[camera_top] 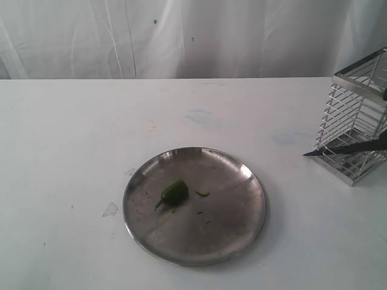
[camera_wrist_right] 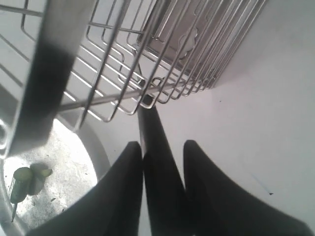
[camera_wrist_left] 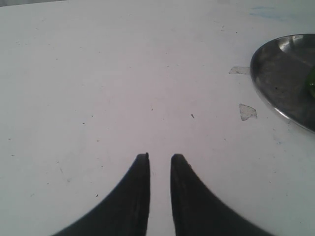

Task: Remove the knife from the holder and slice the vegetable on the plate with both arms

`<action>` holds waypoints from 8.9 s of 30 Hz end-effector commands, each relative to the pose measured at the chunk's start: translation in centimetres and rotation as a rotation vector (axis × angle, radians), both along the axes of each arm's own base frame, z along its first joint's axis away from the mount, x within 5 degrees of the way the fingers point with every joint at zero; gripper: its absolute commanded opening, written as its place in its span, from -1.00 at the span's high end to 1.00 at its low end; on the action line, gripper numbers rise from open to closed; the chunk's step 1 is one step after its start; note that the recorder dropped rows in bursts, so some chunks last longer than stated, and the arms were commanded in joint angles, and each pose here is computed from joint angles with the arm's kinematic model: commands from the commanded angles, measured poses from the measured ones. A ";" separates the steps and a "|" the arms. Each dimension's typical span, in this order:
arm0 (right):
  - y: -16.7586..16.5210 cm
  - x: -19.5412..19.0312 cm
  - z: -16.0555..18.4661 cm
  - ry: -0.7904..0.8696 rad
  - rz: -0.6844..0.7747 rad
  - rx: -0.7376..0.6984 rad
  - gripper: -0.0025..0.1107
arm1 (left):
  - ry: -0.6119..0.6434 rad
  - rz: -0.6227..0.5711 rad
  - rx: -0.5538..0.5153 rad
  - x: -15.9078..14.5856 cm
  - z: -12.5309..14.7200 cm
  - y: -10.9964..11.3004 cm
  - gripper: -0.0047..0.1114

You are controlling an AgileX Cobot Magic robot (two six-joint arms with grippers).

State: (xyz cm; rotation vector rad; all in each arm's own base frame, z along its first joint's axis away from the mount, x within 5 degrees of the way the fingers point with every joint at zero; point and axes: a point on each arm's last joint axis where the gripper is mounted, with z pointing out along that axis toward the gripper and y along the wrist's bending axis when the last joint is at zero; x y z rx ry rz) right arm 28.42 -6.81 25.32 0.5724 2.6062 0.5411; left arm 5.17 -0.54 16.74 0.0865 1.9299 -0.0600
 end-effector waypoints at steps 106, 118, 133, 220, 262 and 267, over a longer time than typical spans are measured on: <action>8.6 -12.8 -5.5 -0.455 -0.049 0.517 0.96 | 0.003 -0.006 -0.012 0.0 -0.1 -0.1 0.53; 8.0 -12.0 -7.5 -0.370 -0.061 0.475 0.96 | 0.003 -0.006 -0.012 0.0 -0.1 -0.1 0.53; 7.4 -8.0 -11.4 -0.219 0.027 0.647 0.96 | 0.003 -0.006 -0.012 0.0 -0.1 -0.1 0.53; 7.2 0.2 -9.2 -0.180 0.651 0.201 -0.17 | 0.003 -0.006 -0.012 0.0 -0.1 -0.1 0.53; 13.9 3.0 -7.0 -0.444 0.837 0.382 -0.17 | 0.003 -0.006 -0.012 0.0 -0.1 -0.1 0.53; 13.9 4.6 -3.6 -0.307 0.896 0.439 -0.17 | 0.003 -0.006 -0.012 0.0 -0.1 -0.1 0.53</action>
